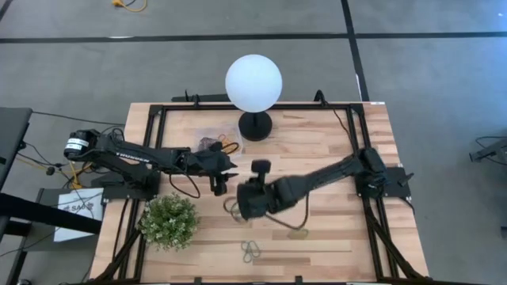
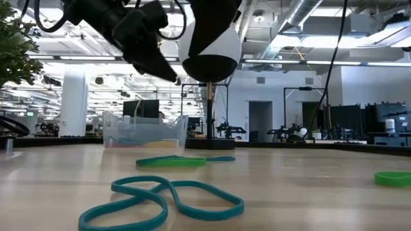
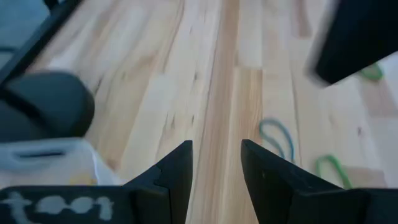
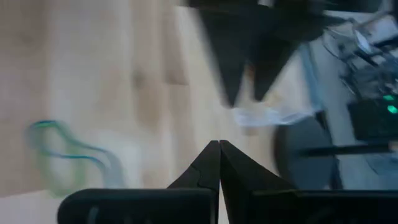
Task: Pick and place items into bin
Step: Put the blue rubber band into the transparent bin
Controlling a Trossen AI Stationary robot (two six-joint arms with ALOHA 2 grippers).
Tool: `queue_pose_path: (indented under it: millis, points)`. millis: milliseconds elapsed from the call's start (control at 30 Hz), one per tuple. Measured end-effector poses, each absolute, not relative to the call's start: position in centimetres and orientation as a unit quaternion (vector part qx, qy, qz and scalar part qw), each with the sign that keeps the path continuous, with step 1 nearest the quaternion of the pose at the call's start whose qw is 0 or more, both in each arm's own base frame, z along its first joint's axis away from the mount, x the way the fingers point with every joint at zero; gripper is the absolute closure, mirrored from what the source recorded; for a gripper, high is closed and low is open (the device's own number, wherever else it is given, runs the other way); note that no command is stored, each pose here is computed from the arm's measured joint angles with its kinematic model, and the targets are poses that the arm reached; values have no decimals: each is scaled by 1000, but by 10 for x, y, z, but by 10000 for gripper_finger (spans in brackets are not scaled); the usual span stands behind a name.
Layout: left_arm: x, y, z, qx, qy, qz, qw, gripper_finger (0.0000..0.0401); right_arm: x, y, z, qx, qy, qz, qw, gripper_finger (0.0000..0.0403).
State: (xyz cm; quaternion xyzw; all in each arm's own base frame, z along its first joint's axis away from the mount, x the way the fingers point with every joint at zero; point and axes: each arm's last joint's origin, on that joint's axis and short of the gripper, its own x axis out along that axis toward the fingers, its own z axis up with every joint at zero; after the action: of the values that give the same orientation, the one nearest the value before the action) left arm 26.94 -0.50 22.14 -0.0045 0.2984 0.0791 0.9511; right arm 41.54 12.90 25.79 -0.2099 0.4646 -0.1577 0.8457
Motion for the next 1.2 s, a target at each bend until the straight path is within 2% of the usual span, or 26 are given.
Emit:
queue_pose_path:
  millis: [100, 200, 300, 367, 567, 700, 867, 1000, 1200]
  points:
    - [272, -7, 225, 3, 278, 70, 958, 274, 418, 120, 263, -196, 462, -151, 851, 403]
    - [271, -10, 224, 4, 284, 61, 957, 274, 414, 120, 257, -162, 504, -91, 843, 403]
    - [268, -11, 220, -9, 306, 65, 950, 274, 414, 125, 242, -118, 520, -31, 846, 401]
    - [266, -11, 218, -12, 321, 67, 945, 274, 410, 126, 227, -127, 532, -15, 837, 394]
    - [265, -10, 216, -14, 332, 80, 940, 274, 403, 113, 193, -128, 560, -30, 818, 335]
    - [265, -11, 216, -14, 330, 80, 940, 274, 409, 104, 187, -104, 542, -27, 834, 286]
    - [265, -10, 216, -15, 330, 81, 940, 274, 413, 108, 180, -95, 515, 29, 852, 239]
    - [265, -10, 216, -18, 329, 82, 940, 274, 410, 114, 170, -95, 505, 40, 857, 222]
    - [265, -10, 216, -16, 329, 86, 940, 274, 409, 106, 157, -87, 492, 34, 866, 223]
